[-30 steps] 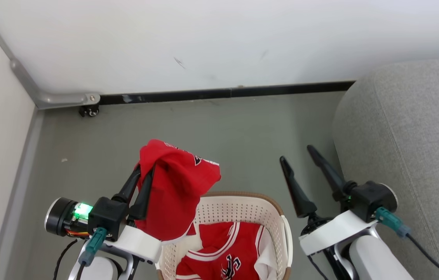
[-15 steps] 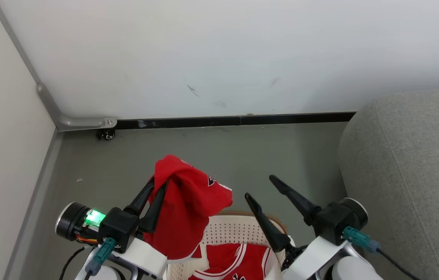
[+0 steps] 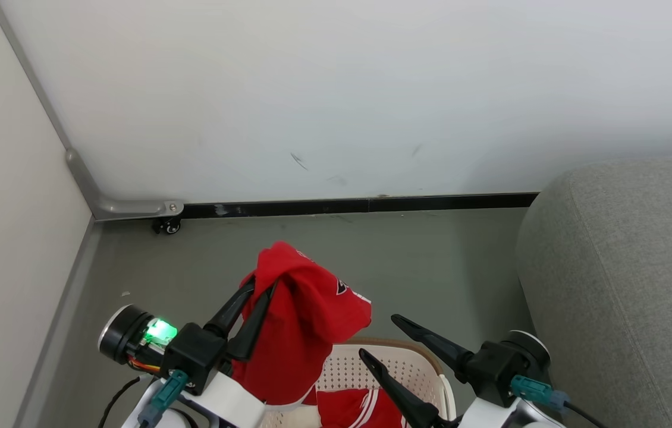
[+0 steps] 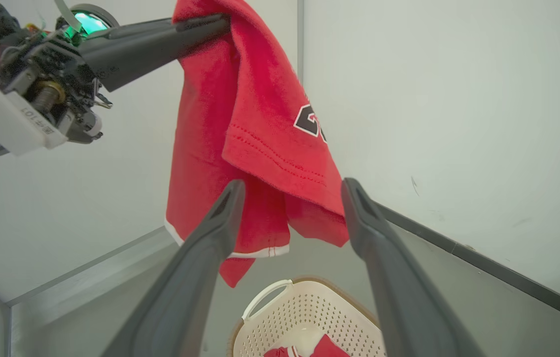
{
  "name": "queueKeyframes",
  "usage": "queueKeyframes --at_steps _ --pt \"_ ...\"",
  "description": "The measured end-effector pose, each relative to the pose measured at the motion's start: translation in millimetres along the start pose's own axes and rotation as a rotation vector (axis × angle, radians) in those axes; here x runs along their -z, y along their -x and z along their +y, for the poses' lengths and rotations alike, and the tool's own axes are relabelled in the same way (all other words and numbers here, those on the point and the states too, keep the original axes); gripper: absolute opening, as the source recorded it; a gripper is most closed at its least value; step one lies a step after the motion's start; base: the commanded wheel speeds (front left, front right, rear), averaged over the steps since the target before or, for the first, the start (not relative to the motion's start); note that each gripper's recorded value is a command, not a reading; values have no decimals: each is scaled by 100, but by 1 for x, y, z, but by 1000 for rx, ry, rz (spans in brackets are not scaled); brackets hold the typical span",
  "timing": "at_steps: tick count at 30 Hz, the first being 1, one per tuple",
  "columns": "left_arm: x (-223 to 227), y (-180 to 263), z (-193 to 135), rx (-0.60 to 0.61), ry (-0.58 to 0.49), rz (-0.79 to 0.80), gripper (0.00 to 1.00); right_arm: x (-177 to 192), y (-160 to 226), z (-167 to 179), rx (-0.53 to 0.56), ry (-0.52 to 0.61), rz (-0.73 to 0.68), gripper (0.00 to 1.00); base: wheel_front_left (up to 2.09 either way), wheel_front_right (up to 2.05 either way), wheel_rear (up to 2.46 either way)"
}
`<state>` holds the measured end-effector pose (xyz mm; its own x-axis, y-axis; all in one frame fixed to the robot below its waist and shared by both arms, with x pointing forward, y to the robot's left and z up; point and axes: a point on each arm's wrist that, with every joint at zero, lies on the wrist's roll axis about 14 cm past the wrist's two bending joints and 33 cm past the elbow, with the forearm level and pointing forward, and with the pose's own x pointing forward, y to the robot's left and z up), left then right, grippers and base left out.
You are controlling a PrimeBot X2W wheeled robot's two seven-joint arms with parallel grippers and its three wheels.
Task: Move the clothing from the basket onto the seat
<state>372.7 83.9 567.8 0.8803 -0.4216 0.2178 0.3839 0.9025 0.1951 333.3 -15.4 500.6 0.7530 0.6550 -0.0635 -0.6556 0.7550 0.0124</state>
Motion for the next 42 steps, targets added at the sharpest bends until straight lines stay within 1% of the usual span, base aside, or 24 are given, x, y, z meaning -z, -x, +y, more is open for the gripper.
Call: queueKeyframes --at_steps 5,15,26,30,35,36,37,38,39,42 --pt "-4 0 -8 28 2 -11 0 -2 2 4 -25 10 3 100 0 0 0" --pt "-8 0 -24 78 12 -24 0 -13 -10 8 -70 34 -10 100 0 0 0" --pt "-13 2 -34 114 12 -39 0 -30 -30 7 -121 125 -32 100 0 0 0" --pt "-13 4 -39 131 14 -37 0 -21 -34 15 -159 139 1 100 0 0 0" --pt "-13 5 -42 141 17 -37 0 -13 -37 23 -185 116 28 100 0 0 0" --pt "-12 5 -43 143 18 -36 0 -12 -37 24 -188 114 34 89 0 0 0" --pt "-12 5 -44 147 19 -35 0 -11 -38 24 -191 115 36 56 0 0 0" --pt "-12 5 -45 154 21 -35 0 -12 -40 24 -194 116 35 45 0 0 0" --pt "-12 5 -46 156 23 -35 0 -13 -41 25 -198 122 34 39 0 0 0" --pt "-11 5 -45 156 30 -32 0 -15 -43 27 -210 124 33 4 0 0 0"
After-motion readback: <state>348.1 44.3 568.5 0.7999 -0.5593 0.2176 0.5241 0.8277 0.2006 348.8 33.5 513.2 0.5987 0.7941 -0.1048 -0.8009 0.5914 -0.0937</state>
